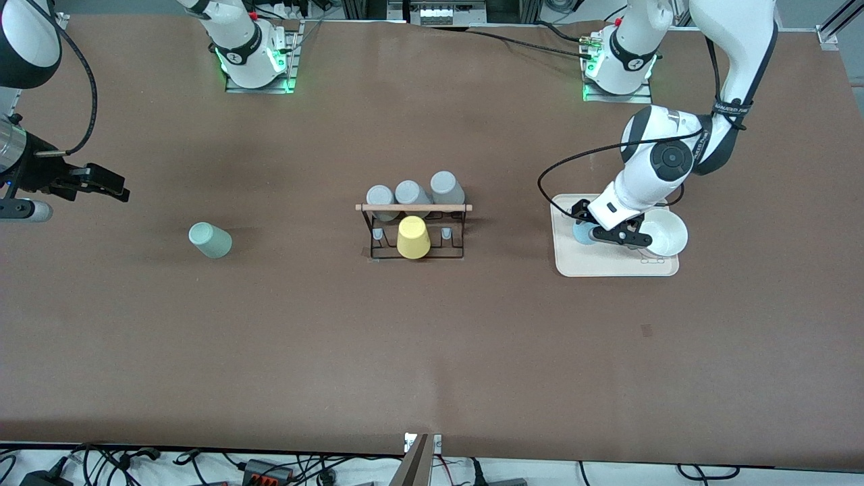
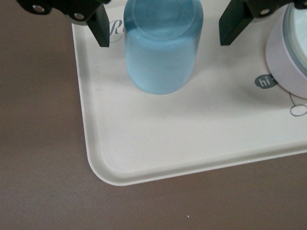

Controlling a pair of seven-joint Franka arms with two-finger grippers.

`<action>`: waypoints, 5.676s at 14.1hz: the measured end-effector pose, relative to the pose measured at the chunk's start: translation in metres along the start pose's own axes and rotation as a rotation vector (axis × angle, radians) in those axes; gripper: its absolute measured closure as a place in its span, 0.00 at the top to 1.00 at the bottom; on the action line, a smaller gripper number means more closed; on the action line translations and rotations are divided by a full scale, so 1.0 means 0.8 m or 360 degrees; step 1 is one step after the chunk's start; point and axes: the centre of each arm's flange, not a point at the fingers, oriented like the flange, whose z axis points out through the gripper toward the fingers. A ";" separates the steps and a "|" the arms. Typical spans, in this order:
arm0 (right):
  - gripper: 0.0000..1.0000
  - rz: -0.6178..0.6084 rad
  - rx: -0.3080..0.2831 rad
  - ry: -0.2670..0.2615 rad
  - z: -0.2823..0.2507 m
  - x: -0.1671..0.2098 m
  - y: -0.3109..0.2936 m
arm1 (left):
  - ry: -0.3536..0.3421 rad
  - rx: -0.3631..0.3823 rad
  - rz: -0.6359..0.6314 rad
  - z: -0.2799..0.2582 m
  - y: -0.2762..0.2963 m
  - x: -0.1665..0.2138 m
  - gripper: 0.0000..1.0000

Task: Hang scattered cups on rack with three cups
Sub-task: 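Reach the left gripper down to the light blue cup and grasp it, then lift the blue cup with the left gripper and carry it to the rack, then hang the blue cup on the rack while the right gripper reaches the teal cup, then grasp the teal cup with the right gripper while the left gripper withdraws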

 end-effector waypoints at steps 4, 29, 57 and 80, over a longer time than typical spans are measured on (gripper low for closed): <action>1.00 -0.0005 -0.0001 0.0025 -0.004 0.001 -0.002 | -0.0010 -0.0003 0.0002 0.011 0.000 -0.003 0.90; 1.00 -0.0066 -0.0004 0.0057 -0.006 0.004 -0.027 | 0.0155 -0.0211 -0.0144 -0.217 0.311 0.147 0.68; 1.00 -0.0103 -0.0011 -0.0112 0.113 0.058 -0.045 | 0.0158 -0.0054 -0.0154 -0.108 0.432 0.110 0.68; 1.00 -0.0076 -0.0026 -0.0270 0.315 0.038 -0.039 | 0.0050 0.0204 0.0046 -0.328 0.192 0.147 1.00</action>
